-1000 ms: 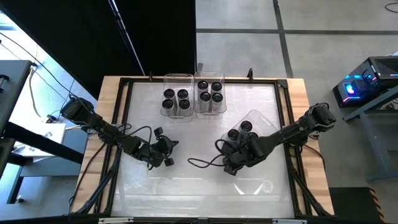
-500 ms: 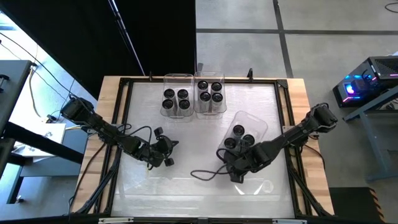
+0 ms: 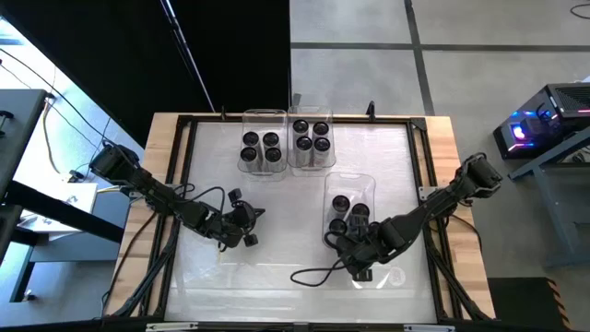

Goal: Sort soda cans
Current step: Adjust the right transparent bin

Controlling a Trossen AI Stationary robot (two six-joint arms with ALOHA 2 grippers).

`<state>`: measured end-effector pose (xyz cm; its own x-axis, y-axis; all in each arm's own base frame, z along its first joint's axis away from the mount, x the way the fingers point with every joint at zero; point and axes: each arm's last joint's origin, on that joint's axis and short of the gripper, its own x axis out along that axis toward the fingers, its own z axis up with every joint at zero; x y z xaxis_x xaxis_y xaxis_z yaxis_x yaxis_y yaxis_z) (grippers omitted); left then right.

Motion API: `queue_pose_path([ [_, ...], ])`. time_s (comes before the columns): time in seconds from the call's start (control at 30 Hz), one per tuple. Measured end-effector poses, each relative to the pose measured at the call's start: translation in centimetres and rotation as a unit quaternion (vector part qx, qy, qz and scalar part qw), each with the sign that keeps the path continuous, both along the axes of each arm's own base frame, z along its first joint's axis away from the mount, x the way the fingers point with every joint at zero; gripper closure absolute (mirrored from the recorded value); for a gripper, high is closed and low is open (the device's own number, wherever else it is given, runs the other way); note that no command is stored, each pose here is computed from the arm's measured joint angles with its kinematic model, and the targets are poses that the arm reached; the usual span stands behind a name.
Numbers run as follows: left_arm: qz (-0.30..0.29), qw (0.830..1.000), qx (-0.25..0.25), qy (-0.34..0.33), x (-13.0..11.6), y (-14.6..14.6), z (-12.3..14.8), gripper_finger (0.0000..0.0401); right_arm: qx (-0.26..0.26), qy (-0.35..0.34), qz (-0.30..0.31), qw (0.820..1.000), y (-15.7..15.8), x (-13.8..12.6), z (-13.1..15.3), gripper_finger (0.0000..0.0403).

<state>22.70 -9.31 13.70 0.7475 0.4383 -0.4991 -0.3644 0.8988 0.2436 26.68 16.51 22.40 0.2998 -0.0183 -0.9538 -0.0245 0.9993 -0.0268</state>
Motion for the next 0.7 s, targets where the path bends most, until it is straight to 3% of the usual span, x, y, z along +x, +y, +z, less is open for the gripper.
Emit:
queue_pose_path([
  [0.7, 0.0, 1.0, 0.0, 0.0, 0.0, 0.0, 0.0, 0.0401, 0.014, 0.026, -0.163, 0.986, -2.1, 0.4, -0.3, 0.0402],
])
